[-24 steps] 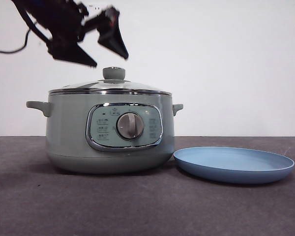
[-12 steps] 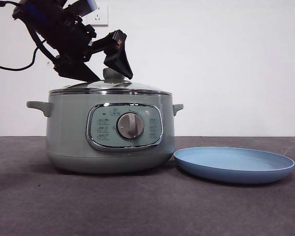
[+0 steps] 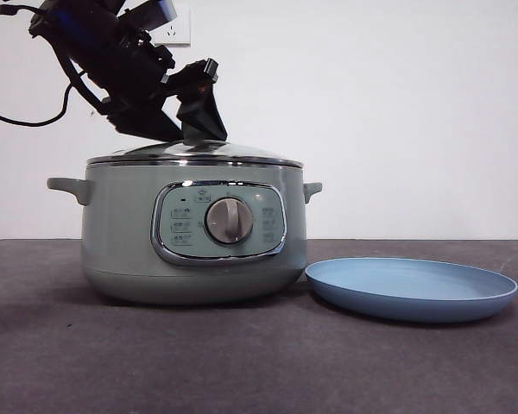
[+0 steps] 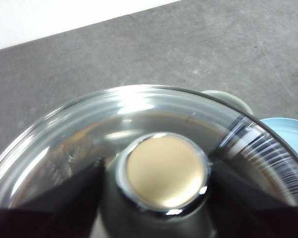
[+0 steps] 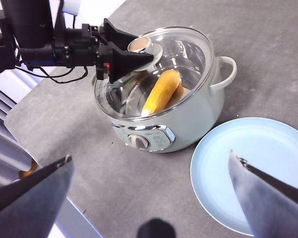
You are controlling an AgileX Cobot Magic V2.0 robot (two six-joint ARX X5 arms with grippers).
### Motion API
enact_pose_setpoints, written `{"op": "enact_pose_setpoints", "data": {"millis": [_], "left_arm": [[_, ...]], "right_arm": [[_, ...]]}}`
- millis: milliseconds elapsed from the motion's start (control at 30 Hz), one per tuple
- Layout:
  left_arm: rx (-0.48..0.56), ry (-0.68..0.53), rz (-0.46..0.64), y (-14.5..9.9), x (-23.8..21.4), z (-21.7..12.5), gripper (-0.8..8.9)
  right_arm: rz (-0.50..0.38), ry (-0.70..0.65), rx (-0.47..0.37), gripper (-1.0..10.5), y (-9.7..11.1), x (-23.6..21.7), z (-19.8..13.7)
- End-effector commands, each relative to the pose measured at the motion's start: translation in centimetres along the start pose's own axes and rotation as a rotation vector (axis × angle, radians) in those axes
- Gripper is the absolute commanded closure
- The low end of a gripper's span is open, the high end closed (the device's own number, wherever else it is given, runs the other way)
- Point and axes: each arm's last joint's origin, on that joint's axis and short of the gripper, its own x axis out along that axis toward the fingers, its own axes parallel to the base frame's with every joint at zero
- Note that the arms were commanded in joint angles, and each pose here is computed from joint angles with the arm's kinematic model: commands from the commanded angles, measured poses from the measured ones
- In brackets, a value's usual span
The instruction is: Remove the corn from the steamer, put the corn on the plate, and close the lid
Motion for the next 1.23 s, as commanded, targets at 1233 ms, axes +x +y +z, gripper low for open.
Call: {"op": "enact_pose_setpoints", "data": {"millis": [1233], "left_arm": [[0.037,-0.244,-0.007,-2.8,-18.0,5.4,8.22]], "right_arm": [[0.061,-0.067,0.028,3.5,-0.7,3.2,2.1]]}}
